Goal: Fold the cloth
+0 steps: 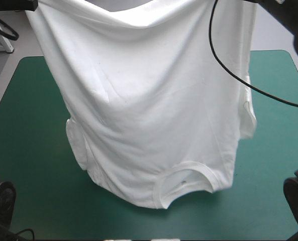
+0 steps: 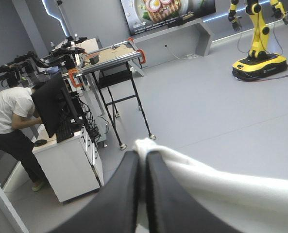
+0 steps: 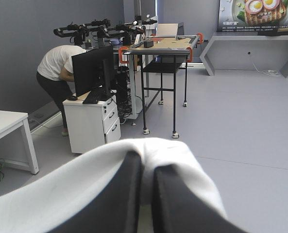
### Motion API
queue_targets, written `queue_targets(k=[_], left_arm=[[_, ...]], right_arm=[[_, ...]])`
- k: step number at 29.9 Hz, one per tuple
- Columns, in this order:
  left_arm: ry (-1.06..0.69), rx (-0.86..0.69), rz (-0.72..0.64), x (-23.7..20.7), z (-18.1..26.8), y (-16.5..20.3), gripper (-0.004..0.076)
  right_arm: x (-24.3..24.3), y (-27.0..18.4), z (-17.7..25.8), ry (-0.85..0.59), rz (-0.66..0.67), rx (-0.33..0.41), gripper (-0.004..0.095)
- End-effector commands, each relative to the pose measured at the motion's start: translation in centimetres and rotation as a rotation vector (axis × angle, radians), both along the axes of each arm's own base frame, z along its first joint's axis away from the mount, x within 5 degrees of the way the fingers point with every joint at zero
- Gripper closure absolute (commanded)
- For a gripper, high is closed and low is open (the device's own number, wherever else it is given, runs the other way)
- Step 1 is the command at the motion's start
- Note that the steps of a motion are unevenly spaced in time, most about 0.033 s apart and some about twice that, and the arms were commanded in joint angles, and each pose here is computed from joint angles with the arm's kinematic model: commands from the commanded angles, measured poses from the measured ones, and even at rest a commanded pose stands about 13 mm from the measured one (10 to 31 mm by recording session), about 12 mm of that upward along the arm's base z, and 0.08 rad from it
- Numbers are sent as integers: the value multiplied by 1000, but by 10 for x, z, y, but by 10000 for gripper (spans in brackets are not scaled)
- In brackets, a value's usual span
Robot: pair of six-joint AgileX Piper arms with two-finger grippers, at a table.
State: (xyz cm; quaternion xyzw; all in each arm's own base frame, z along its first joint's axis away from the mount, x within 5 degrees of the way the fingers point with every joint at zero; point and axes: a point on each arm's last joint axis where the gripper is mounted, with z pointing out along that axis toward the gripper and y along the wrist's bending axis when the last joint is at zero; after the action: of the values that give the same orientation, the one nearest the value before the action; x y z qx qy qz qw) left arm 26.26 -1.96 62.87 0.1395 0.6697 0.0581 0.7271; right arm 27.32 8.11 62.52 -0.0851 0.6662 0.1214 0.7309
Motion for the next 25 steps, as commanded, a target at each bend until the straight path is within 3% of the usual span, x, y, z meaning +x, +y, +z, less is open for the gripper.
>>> queue_targets(k=[1, 6, 12, 16, 20, 25], left_arm=[[-237, -3, 24, -13, 28, 2, 733], [-299, 66, 129, -22, 38, 11, 733], [-239, 62, 109, -17, 32, 9, 733], [67, 79, 48, 24, -10, 3, 733], [438, 56, -59, 76, -76, -9, 733], [831, 1, -168, 117, -164, -22, 733]], right_arm=[[8, 2, 15, -209, 1, 61, 923], [19, 5, 13, -247, -9, 58, 923], [24, 3, 3, -151, -34, 6, 923], [46, 2, -38, 169, -91, -118, 923], [88, 10, -114, 589, -109, -257, 923], [121, 28, -207, 906, -18, -316, 923]])
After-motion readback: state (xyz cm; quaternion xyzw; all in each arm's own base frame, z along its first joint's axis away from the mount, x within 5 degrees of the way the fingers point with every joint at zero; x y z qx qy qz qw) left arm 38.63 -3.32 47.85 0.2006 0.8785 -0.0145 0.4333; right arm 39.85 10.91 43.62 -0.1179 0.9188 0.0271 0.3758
